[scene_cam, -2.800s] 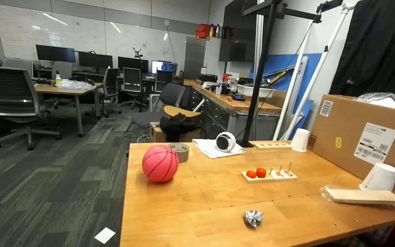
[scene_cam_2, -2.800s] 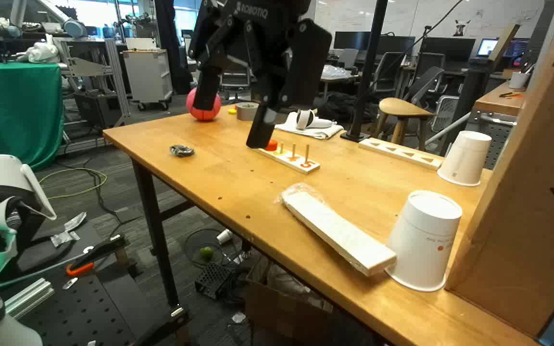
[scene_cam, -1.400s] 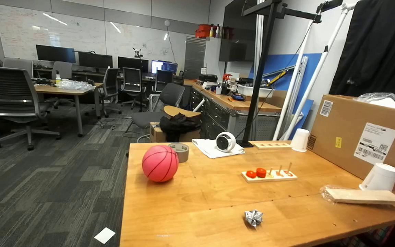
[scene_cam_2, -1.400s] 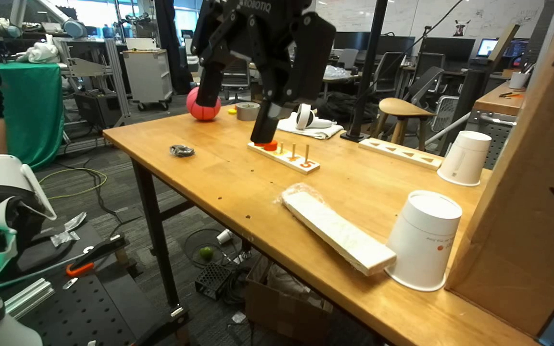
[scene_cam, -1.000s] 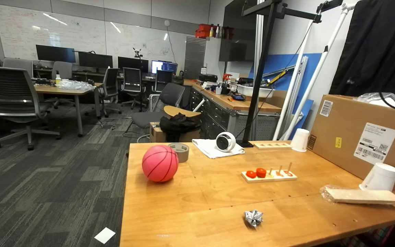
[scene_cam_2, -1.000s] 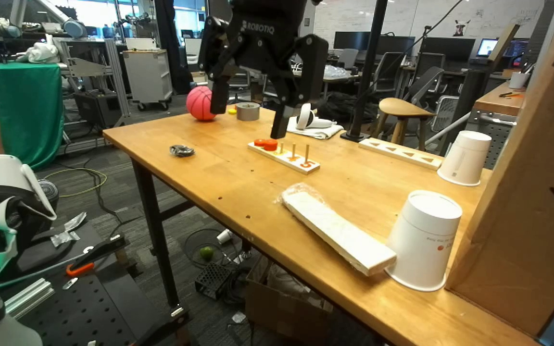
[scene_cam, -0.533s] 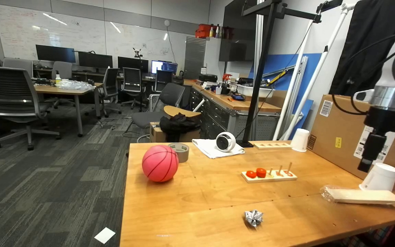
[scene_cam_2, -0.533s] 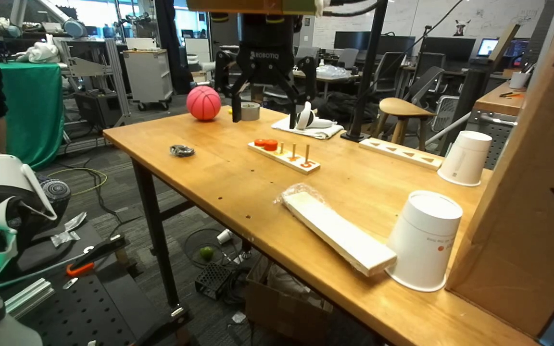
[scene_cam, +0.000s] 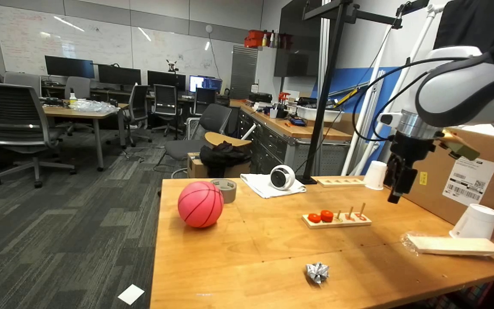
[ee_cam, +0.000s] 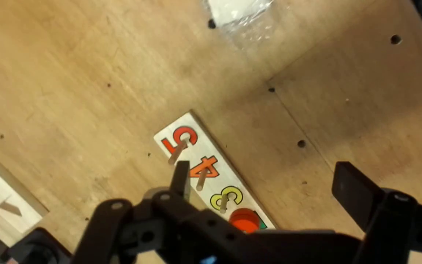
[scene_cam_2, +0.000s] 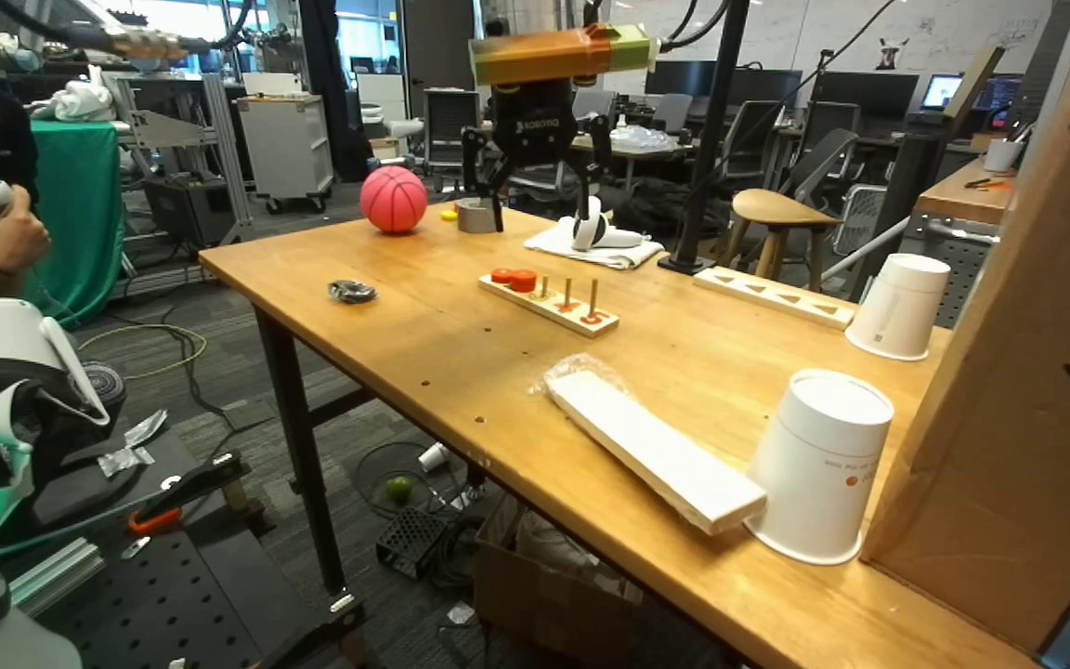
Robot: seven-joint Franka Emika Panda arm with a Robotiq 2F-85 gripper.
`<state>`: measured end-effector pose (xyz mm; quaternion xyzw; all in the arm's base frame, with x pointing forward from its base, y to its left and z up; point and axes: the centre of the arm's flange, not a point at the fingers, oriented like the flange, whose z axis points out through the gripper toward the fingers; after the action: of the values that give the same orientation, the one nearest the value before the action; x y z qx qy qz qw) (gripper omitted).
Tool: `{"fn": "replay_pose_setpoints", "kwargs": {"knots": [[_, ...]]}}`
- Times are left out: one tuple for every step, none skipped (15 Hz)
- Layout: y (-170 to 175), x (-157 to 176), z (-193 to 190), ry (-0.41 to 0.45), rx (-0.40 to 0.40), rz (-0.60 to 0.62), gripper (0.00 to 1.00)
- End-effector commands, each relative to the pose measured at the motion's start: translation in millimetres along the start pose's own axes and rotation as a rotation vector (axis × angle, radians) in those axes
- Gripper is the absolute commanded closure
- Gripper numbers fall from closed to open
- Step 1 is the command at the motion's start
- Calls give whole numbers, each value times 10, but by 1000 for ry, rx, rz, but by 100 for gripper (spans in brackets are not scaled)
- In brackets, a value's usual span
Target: Pick up the orange objects and place them at the end of the wooden object
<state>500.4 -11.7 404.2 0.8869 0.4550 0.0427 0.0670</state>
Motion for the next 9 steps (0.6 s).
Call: {"fn": "replay_pose_setpoints", "kwargs": {"knots": [[345, 368, 111, 46, -28, -195, 0], [353, 425, 153, 52, -33, -251, 0], [364, 484, 183, 61, -37, -304, 0], [352, 549, 211, 70, -34, -358, 0], [342, 603, 233, 79, -30, -411, 0], [301, 672, 264, 83, -26, -466, 0], [269, 731, 293, 94, -22, -519, 0], [236, 793, 315, 107, -15, -572, 0], [191, 853, 345, 116, -6, -628, 0]]}}
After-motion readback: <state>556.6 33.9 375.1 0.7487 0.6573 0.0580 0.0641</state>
